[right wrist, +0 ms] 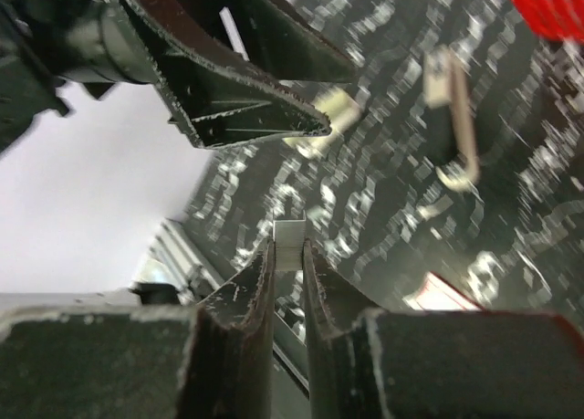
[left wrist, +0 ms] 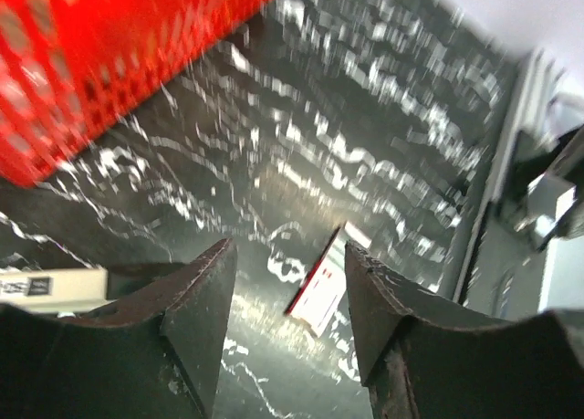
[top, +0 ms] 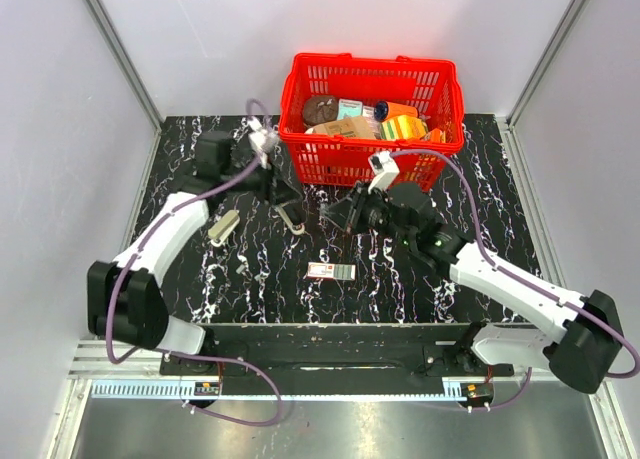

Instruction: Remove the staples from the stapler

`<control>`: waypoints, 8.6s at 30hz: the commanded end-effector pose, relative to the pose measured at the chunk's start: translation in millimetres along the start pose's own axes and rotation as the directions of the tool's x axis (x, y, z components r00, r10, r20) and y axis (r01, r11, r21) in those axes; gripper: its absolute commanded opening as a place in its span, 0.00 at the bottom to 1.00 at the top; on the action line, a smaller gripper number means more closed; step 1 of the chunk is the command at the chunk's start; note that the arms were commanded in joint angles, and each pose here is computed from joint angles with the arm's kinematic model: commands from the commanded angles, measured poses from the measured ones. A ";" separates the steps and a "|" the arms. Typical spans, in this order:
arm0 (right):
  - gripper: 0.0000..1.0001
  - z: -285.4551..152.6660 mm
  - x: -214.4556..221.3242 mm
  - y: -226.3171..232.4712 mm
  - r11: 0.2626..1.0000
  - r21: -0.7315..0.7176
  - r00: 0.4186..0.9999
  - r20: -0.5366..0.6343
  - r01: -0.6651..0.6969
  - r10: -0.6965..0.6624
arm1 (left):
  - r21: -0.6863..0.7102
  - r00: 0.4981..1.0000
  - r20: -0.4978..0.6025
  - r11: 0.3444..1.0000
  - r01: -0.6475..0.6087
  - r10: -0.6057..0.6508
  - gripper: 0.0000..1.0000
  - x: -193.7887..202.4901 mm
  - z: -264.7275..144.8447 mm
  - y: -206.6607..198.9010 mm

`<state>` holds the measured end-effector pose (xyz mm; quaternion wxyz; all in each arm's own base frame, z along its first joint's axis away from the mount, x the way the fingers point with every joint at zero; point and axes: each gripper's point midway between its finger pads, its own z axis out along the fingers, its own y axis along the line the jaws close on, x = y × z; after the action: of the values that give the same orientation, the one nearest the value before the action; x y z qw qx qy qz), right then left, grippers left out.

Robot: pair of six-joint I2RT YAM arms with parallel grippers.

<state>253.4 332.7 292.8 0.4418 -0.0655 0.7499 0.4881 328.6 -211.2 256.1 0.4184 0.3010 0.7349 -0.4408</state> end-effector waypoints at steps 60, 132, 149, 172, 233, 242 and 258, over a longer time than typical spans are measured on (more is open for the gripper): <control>0.04 -90.6 71.4 -133.5 0.800 0.598 0.984 -0.165 0.047 0.066 | -0.079 0.693 -0.643 0.872 -0.483 0.325 0.43 216.5 96.6 -2.6; 0.05 5.7 188.0 -169.5 0.698 0.605 0.823 -0.567 0.383 0.039 | -0.269 0.902 -0.409 0.926 -0.264 0.138 0.50 98.3 -21.4 18.5; 0.08 10.9 191.2 -164.7 0.717 0.592 0.822 -0.568 0.369 0.046 | -0.280 0.899 -0.414 0.920 -0.274 0.141 0.50 99.9 -22.5 21.4; 0.27 7.9 187.6 -162.4 0.714 0.593 0.821 -0.569 0.372 0.044 | -0.278 0.898 -0.408 0.915 -0.292 0.163 0.51 95.0 -25.8 18.4; 0.01 0.0 198.1 -175.0 0.721 0.602 0.831 -0.553 0.344 0.066 | -0.283 0.738 -0.669 0.887 -0.366 0.091 0.56 200.8 -72.1 70.4; 0.06 2.8 144.4 -134.5 0.765 0.568 0.888 -0.459 0.303 -0.011 | -0.250 0.692 -0.718 0.901 -0.354 0.073 0.58 225.0 -81.3 65.7; 0.18 2.6 106.0 -100.7 0.817 0.511 0.926 -0.370 0.267 -0.071 | -0.368 0.676 -0.737 0.846 -0.386 -0.012 0.59 244.7 -94.2 84.6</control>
<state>234.3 314.4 123.6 0.3179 -0.0885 0.9271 0.1779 237.9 -75.9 30.4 0.1867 0.4257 0.8834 -0.0587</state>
